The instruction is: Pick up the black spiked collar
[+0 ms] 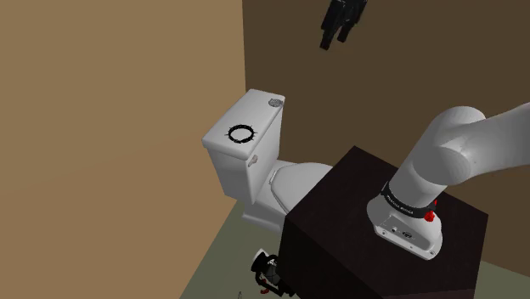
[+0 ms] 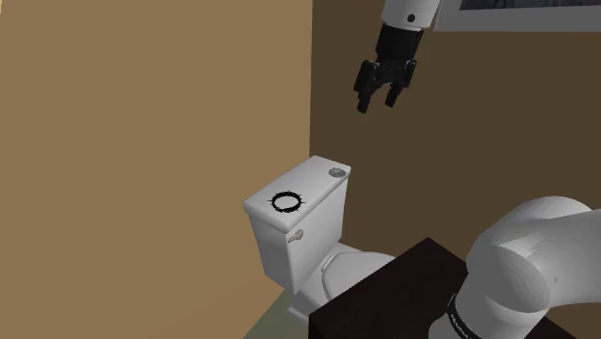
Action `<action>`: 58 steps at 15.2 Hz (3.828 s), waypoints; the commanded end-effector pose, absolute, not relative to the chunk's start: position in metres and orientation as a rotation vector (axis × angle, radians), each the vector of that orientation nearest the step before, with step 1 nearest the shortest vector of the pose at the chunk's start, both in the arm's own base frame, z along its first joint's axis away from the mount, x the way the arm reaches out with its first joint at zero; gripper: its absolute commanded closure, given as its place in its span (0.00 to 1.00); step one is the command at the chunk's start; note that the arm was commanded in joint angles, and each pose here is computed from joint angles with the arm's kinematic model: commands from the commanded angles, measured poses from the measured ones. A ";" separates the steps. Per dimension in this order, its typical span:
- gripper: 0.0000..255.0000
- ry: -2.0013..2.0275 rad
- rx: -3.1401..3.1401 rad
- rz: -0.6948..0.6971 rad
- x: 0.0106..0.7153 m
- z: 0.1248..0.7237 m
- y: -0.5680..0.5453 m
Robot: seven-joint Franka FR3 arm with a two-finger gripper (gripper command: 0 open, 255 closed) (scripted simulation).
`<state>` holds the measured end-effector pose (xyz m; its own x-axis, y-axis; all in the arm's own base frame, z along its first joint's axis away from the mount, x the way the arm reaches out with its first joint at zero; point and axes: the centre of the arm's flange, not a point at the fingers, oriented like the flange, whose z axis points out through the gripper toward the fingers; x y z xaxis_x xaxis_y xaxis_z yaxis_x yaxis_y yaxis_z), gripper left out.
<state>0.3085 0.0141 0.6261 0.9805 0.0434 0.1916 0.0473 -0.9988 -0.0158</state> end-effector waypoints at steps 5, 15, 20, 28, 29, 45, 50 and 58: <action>0.00 -0.031 -3.109 -0.292 0.342 0.585 0.020; 0.00 0.070 -3.115 -0.273 0.425 0.482 0.032; 0.00 0.121 -3.116 -0.263 0.466 0.430 0.036; 0.00 0.202 -3.117 -0.247 0.531 0.346 0.039; 0.00 0.212 -3.116 -0.245 0.539 0.335 0.039; 0.00 0.299 -3.114 -0.228 0.608 0.207 0.039; 1.00 0.299 -3.114 -0.228 0.609 0.204 0.039; 1.00 0.299 -3.114 -0.228 0.608 0.209 0.039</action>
<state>0.6087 0.0390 0.2065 0.9713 -0.1897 0.1438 -0.1890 -0.9818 -0.0184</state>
